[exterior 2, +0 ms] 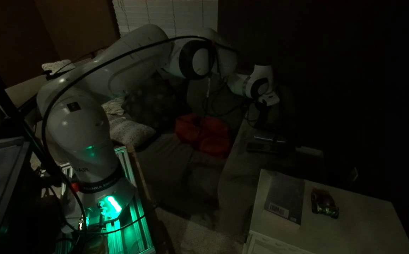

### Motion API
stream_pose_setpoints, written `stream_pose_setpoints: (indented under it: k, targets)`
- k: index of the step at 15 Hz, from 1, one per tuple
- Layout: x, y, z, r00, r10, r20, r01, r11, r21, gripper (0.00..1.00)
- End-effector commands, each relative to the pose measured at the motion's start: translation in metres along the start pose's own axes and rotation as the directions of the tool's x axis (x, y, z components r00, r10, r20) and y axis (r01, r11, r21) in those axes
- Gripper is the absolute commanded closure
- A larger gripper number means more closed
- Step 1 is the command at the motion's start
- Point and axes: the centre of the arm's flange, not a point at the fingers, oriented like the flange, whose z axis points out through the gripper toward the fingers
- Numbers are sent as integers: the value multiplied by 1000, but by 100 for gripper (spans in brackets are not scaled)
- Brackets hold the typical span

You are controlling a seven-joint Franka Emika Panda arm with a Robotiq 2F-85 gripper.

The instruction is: Put the black remote on the book on the table

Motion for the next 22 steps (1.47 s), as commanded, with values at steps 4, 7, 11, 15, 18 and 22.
stream_pose_setpoints:
  k: [4, 7, 11, 15, 18, 22]
  targets:
    - [17, -15, 20, 999, 44, -5, -43, 998, 44, 34]
    - [20, -16, 20, 999, 49, -11, -48, 998, 51, 56]
    - [19, -15, 5, 999, -7, 38, 7, 1000, 5, 67]
    - [26, -11, -39, 965, -121, 231, 127, 992, -13, 67]
    - [39, -11, -69, 913, -209, 349, 216, 976, 20, 67]
    - [50, -4, -95, 810, -312, 497, 324, 944, 65, 67]
